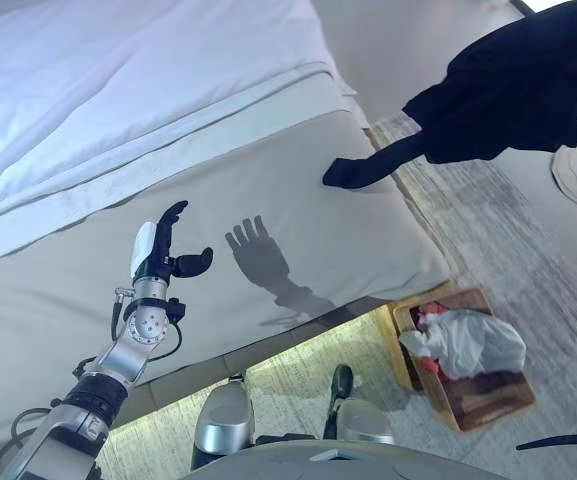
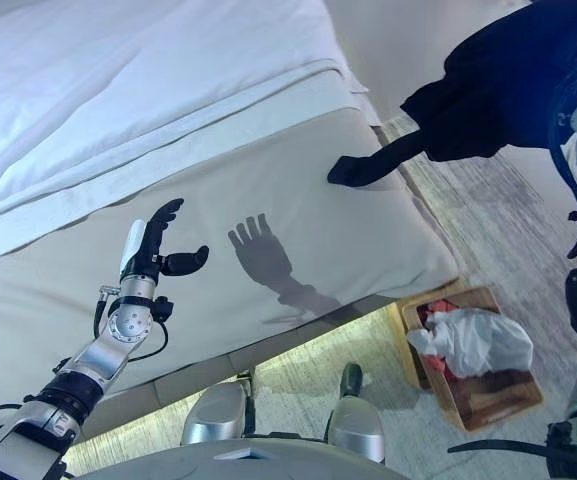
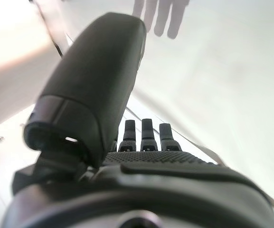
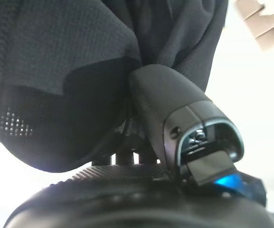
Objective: Pick up the clothes from the bed and place them into the basket
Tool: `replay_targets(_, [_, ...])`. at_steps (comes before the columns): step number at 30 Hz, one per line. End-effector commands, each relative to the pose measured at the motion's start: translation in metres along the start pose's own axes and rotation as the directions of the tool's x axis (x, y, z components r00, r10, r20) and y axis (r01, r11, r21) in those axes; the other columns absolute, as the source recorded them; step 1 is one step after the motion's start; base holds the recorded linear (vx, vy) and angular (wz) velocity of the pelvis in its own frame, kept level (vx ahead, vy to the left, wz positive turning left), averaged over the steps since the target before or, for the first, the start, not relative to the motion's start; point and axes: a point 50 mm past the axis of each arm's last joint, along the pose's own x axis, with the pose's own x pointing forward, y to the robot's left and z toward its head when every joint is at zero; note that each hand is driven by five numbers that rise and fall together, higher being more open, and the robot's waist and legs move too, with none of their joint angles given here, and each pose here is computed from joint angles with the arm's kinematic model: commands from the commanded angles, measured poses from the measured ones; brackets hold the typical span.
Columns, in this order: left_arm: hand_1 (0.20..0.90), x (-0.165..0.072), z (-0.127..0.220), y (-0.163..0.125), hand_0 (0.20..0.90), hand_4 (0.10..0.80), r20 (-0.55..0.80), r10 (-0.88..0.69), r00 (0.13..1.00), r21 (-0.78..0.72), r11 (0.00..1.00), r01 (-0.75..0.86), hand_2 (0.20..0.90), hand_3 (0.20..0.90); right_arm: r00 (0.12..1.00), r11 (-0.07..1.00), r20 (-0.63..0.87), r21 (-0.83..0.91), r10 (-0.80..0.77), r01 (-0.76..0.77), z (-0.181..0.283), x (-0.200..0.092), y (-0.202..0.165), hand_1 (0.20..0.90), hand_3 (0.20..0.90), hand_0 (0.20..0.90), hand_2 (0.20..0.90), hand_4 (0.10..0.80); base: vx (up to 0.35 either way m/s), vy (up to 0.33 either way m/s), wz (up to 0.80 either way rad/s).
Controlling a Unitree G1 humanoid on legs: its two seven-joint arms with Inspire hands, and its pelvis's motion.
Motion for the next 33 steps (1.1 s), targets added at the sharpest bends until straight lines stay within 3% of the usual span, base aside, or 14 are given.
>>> replay_targets(1, [0.9,-0.014,-0.004,-0.021,0.9,0.8,0.038,-0.037,0.999,-0.024,0.999,0.038,0.9,0.9,0.986,0.988,0.115,-0.079,-0.124,0.134,0.006,-0.003,-0.018,0.3,0.2,0.3,0.3,0.1,0.02,0.02,-0.33])
replay_targets(10, [0.9,-0.011,0.002,-0.028,0.9,0.8,0.062,-0.087,0.994,-0.019,0.996,0.088,0.9,0.9,0.977,0.974,0.066,-0.089,-0.205,0.21,-0.015,-0.011,-0.032,0.3,0.2,0.3,0.3,0.1,0.022,0.018,-0.23])
replay_targets(19, [0.9,-0.004,0.01,-0.037,0.9,0.8,0.084,-0.118,0.989,-0.022,0.992,0.121,0.9,0.9,0.987,0.979,0.015,-0.123,-0.162,0.163,-0.039,-0.016,-0.035,0.3,0.2,0.3,0.3,0.1,-0.007,0.003,-0.14])
replay_targets(26, [0.9,-0.001,0.015,-0.039,0.9,0.8,0.089,-0.119,0.989,-0.027,0.992,0.122,0.9,0.9,0.997,0.988,-0.039,-0.139,-0.072,0.066,-0.056,-0.024,-0.014,0.3,0.2,0.3,0.3,0.1,0.002,-0.016,-0.09])
replay_targets(33, [0.9,0.003,0.016,-0.038,0.9,0.8,0.078,-0.097,0.992,-0.034,0.994,0.099,0.9,0.9,0.985,0.995,-0.17,-0.097,0.012,-0.029,-0.098,-0.05,0.03,0.3,0.2,0.3,0.3,0.1,-0.007,-0.005,-0.01])
